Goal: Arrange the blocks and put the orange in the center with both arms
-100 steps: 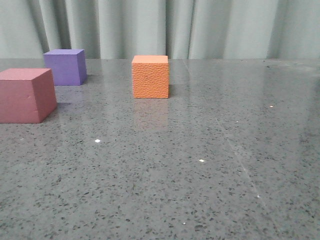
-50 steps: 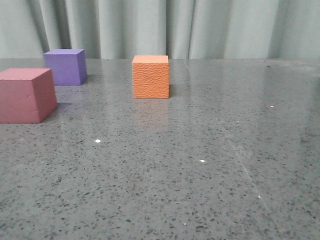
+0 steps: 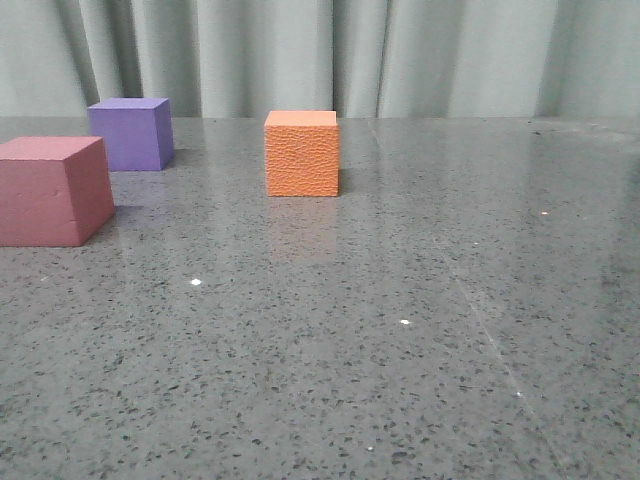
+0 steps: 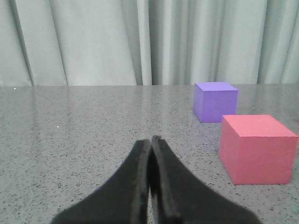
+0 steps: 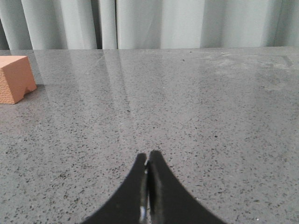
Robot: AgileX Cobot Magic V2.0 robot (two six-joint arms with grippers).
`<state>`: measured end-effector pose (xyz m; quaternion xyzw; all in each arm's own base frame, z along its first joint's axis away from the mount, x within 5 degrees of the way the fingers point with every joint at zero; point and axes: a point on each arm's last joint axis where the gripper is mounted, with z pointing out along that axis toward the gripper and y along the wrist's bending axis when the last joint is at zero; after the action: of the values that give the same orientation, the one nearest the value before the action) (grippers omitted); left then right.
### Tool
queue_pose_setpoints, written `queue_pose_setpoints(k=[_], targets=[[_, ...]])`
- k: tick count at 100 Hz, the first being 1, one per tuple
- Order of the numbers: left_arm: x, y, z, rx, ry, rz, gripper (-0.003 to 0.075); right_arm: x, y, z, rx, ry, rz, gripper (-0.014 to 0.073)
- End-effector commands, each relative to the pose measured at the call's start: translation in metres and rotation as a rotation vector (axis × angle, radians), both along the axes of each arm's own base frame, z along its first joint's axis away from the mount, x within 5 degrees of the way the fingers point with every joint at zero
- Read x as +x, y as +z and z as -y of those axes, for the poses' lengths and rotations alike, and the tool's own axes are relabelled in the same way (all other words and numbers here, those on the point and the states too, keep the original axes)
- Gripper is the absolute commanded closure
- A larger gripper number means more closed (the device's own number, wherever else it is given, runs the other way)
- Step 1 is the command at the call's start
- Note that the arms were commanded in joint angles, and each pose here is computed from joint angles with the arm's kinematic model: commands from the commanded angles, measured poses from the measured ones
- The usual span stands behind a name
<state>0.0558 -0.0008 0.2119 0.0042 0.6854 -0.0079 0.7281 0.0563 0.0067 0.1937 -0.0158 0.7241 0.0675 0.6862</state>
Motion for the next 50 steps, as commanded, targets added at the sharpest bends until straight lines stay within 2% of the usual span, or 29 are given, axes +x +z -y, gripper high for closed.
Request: queue_pose_setpoints(k=[1, 12, 23, 35, 50], targets=[[-0.001, -0.009, 0.001, -0.010, -0.009, 0.060, 0.0739, -0.002, 0.014, 0.000, 0.004, -0.001, 0.122, 0.0662], [-0.002, -0.002, 0.002, 0.015, -0.019, 0.138, 0.0739, -0.002, 0.014, 0.000, 0.004, -0.001, 0.122, 0.0662], [-0.005, 0.014, 0.001, -0.045, -0.022, 0.199, 0.0739, -0.002, 0.014, 0.000, 0.004, -0.001, 0.122, 0.0662], [-0.008, 0.041, 0.000, -0.124, -0.020, 0.160, 0.0739, -0.002, 0.014, 0.000, 0.004, -0.001, 0.122, 0.0662], [-0.002, 0.092, 0.000, -0.131, -0.017, 0.086, 0.0739, -0.002, 0.014, 0.000, 0.004, -0.001, 0.122, 0.0662]])
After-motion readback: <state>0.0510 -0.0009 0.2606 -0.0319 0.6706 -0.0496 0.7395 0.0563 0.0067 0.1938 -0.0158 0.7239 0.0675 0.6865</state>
